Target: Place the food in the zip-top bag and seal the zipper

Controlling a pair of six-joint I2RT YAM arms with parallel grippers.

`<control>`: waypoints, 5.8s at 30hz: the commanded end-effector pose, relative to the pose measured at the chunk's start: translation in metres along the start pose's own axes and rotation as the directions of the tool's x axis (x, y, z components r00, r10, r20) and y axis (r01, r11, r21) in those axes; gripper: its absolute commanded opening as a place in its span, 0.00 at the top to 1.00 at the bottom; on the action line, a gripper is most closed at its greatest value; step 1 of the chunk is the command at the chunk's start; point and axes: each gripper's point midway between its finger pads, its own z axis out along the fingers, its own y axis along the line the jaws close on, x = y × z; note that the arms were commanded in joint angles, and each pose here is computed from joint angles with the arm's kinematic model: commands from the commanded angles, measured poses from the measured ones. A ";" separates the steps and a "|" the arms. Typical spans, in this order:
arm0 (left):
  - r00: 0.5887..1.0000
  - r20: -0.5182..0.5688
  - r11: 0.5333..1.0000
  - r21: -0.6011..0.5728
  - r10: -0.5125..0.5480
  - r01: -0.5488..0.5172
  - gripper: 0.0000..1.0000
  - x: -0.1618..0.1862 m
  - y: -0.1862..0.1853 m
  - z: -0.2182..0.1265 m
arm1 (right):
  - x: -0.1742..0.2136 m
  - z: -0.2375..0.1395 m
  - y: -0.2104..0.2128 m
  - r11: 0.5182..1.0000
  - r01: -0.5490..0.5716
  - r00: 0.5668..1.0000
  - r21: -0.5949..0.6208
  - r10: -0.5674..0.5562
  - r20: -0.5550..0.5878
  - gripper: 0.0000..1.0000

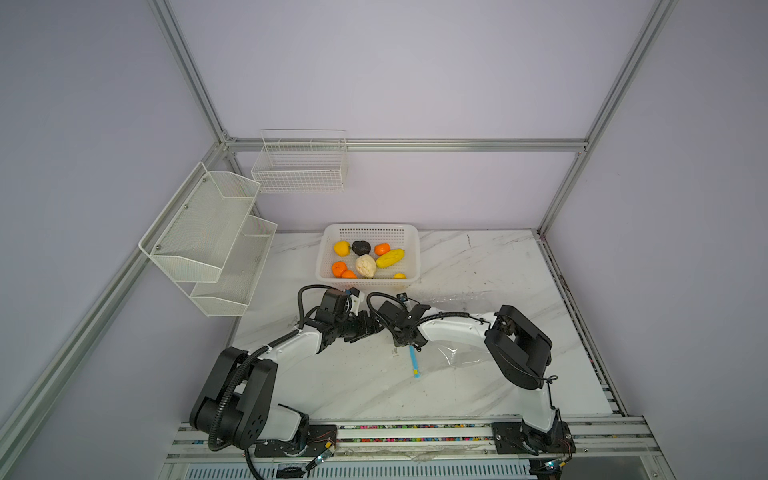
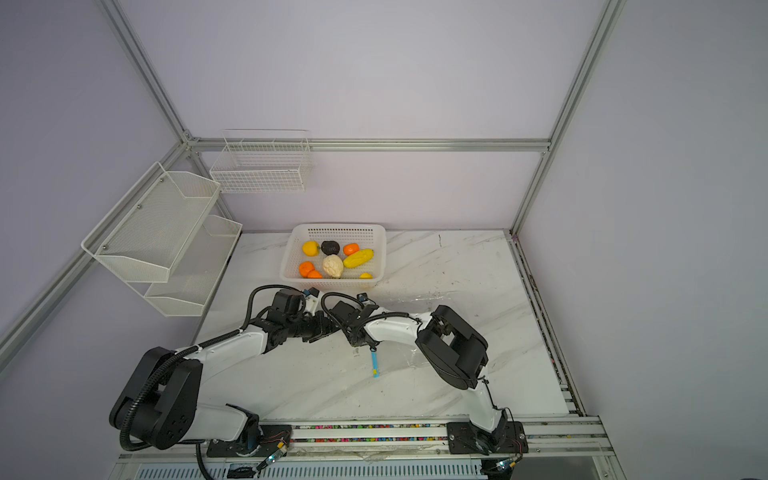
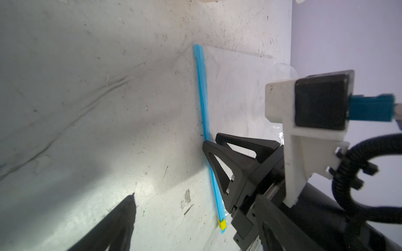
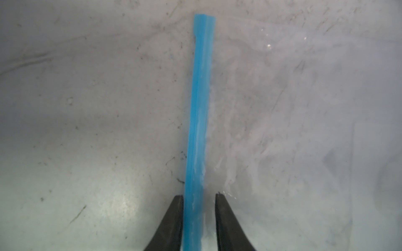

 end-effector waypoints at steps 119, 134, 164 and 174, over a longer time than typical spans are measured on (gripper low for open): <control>0.974 0.030 0.922 0.316 0.224 -0.222 1.00 0.005 -0.130 0.024 | -0.057 -0.110 -0.013 0.938 -0.086 0.980 -0.335 0.140 0.139 0.61; 0.973 0.031 0.923 0.313 0.227 -0.225 1.00 0.005 -0.129 0.024 | -0.051 -0.107 -0.018 0.961 -0.072 0.982 -0.268 0.115 0.147 0.75; 0.975 0.047 0.932 0.287 0.217 -0.221 1.00 0.005 -0.123 0.023 | -0.038 -0.102 -0.015 0.994 -0.019 0.989 -0.106 0.034 0.143 1.00; 0.978 0.043 0.938 0.279 0.202 -0.206 1.00 0.003 -0.121 0.028 | -0.050 -0.121 -0.028 0.996 -0.030 0.982 -0.078 0.044 0.183 1.00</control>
